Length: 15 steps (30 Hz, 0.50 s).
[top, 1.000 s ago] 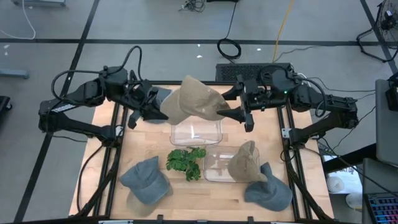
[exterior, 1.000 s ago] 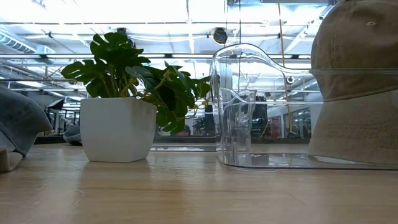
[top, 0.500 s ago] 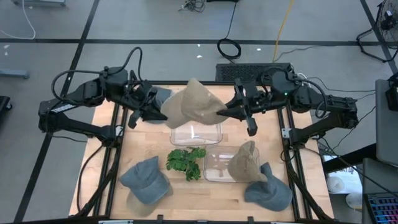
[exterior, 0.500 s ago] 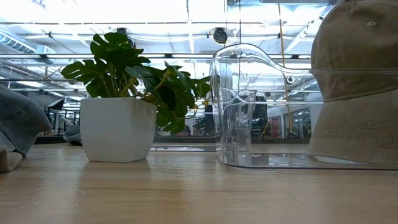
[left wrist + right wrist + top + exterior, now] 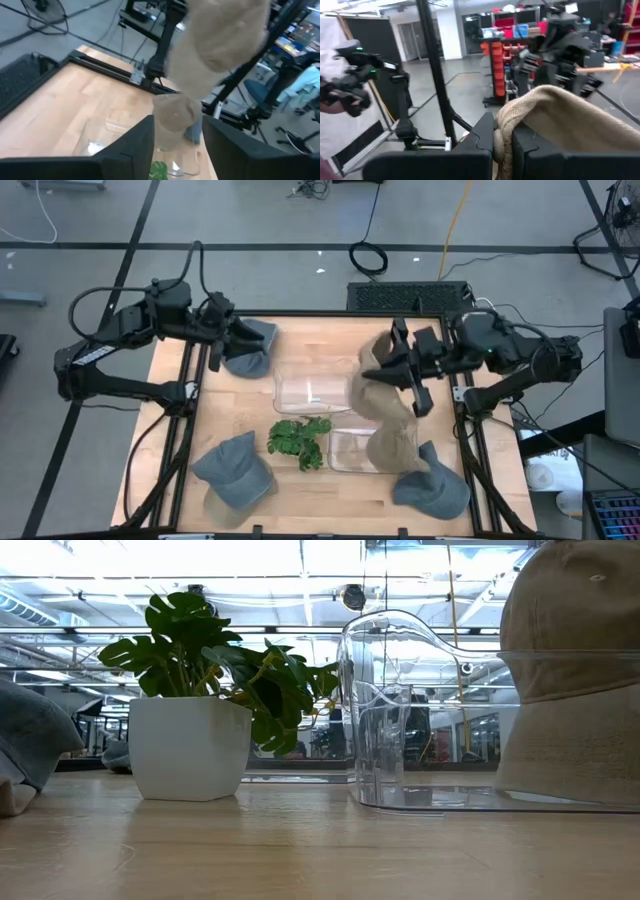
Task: Pick & Place hat
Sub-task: Put the top brown cap into the bottom transparent bin
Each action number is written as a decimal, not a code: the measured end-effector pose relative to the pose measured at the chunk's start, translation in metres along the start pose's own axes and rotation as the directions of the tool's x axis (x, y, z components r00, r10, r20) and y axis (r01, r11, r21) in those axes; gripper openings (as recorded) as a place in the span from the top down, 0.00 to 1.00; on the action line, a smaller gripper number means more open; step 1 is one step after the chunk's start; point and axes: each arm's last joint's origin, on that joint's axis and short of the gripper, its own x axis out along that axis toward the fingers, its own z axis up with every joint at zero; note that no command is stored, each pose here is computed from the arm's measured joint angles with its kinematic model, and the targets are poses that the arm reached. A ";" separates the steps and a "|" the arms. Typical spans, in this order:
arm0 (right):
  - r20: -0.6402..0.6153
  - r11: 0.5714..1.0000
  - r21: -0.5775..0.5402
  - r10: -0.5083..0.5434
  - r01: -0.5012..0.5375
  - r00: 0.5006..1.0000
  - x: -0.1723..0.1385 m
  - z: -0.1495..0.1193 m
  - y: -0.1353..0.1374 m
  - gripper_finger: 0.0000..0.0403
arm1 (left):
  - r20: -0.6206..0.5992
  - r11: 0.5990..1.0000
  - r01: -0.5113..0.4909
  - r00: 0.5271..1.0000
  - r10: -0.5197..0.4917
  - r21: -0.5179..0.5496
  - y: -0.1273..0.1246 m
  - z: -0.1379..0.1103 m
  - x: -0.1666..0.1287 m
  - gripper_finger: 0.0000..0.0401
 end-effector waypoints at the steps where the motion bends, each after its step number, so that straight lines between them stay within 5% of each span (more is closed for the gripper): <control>1: 0.013 1.000 0.000 0.004 -0.004 1.000 0.000 0.001 0.004 0.98 | 0.005 1.000 -0.005 1.000 0.005 0.000 0.001 0.000 -0.001 0.55; 15: 0.029 0.980 -0.087 -0.178 0.180 0.984 0.008 -0.013 0.054 0.98 | 0.040 0.999 -0.011 0.999 0.014 -0.051 -0.001 0.002 -0.012 0.52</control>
